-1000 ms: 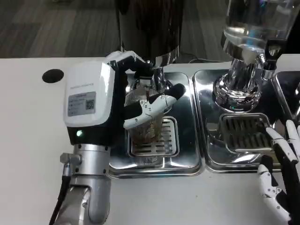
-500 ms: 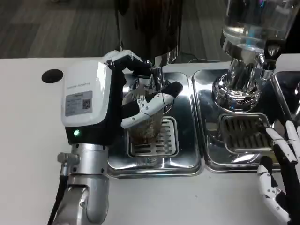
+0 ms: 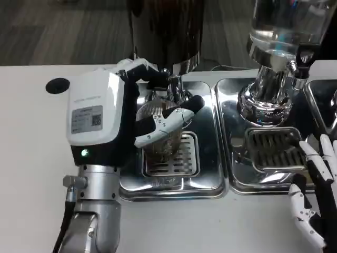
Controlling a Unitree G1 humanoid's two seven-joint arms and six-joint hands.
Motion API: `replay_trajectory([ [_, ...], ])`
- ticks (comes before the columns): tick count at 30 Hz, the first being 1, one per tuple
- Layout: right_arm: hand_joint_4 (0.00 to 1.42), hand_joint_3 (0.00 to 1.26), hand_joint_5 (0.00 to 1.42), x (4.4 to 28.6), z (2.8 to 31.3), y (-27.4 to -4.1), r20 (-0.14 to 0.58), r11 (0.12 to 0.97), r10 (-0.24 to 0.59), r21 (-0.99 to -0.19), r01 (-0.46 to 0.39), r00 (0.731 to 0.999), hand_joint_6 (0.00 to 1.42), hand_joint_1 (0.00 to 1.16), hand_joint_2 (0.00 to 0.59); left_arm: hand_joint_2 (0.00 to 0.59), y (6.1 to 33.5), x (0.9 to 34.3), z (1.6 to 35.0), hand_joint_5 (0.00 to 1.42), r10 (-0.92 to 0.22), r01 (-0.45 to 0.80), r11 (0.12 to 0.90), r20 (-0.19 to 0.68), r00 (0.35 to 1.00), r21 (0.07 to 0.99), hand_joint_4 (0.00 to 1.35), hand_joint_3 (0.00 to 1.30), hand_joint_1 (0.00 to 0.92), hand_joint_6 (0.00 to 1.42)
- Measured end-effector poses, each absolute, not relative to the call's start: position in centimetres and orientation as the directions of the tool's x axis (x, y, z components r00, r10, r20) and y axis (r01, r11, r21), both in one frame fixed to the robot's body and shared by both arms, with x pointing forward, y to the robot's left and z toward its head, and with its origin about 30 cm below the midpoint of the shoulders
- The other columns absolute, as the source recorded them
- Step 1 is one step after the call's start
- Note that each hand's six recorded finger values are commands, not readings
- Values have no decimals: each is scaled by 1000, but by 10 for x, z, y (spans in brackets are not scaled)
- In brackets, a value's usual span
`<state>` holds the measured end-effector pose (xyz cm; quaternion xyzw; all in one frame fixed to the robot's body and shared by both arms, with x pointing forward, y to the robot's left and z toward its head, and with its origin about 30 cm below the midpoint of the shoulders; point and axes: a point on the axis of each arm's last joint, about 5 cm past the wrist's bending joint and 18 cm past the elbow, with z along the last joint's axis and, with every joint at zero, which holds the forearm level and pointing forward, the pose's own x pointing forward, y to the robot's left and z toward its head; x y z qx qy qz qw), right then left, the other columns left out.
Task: Grasp the cup under the faucet to collect the drink, then remove the cup.
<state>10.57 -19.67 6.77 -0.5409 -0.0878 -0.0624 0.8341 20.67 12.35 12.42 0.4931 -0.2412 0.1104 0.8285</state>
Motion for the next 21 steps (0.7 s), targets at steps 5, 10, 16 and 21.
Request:
replay_trajectory([
  [5, 0, 165, 0, 108, 69, -197, 217, 407, -4, -892, 199, 976, 0, 0, 550, 82, 124, 205, 125, 675, -51, -423, 487, 508, 860, 764, 636, 705, 7, 534],
  [10, 0, 165, 0, 108, 69, -197, 218, 406, -2, -892, 200, 976, 0, 0, 551, 79, 125, 204, 125, 607, -42, -429, 481, 508, 860, 765, 552, 626, 4, 508],
  [16, 0, 165, 0, 108, 69, -197, 218, 410, -1, -890, 199, 976, 0, 0, 551, 64, 126, 203, 126, 316, -44, -435, 465, 510, 859, 771, 110, 247, 0, 322],
  [21, 0, 165, 0, 108, 68, -197, 214, 416, 2, -888, 194, 977, 0, 1, 548, 54, 126, 202, 125, 213, -42, -437, 449, 507, 861, 779, 0, 113, 0, 233],
])
